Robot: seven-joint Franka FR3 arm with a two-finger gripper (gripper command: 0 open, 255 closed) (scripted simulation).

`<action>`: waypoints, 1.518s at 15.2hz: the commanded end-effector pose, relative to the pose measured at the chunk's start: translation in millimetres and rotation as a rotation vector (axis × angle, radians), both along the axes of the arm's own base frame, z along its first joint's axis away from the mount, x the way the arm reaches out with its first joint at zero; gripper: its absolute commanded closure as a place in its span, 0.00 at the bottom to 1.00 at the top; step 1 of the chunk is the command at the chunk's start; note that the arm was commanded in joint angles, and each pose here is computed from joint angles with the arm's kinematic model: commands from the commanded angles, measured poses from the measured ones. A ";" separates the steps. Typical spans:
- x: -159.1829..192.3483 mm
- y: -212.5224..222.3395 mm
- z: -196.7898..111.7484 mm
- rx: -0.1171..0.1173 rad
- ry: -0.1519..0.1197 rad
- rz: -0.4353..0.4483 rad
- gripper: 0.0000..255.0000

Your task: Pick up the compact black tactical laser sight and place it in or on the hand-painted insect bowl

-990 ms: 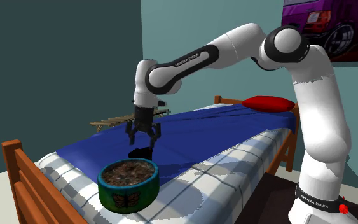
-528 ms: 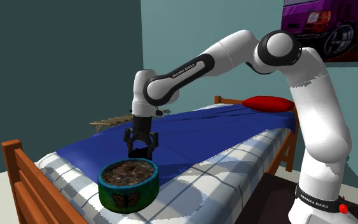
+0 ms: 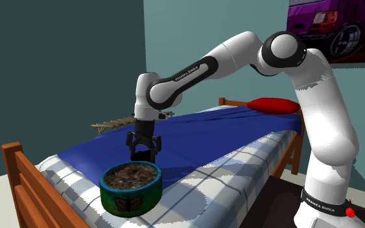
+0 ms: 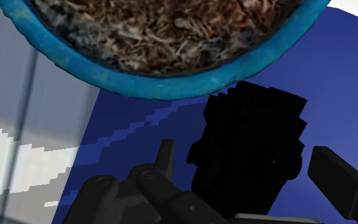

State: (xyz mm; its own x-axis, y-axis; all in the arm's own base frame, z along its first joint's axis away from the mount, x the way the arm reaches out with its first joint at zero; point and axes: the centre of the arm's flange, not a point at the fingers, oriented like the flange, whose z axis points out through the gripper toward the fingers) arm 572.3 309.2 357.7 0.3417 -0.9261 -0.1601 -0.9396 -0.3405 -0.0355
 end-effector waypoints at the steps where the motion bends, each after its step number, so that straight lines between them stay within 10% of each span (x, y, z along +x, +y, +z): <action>1: 0.0 0.0 0.0 0.000 0.000 0.000 1.00; 23: 0.0 0.0 68.6 0.000 0.000 0.000 1.00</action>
State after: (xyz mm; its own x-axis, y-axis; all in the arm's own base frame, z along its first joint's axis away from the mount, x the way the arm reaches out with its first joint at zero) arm 572.2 309.6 421.1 0.3415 -0.9261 -0.1601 -0.9396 -0.3404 -0.0355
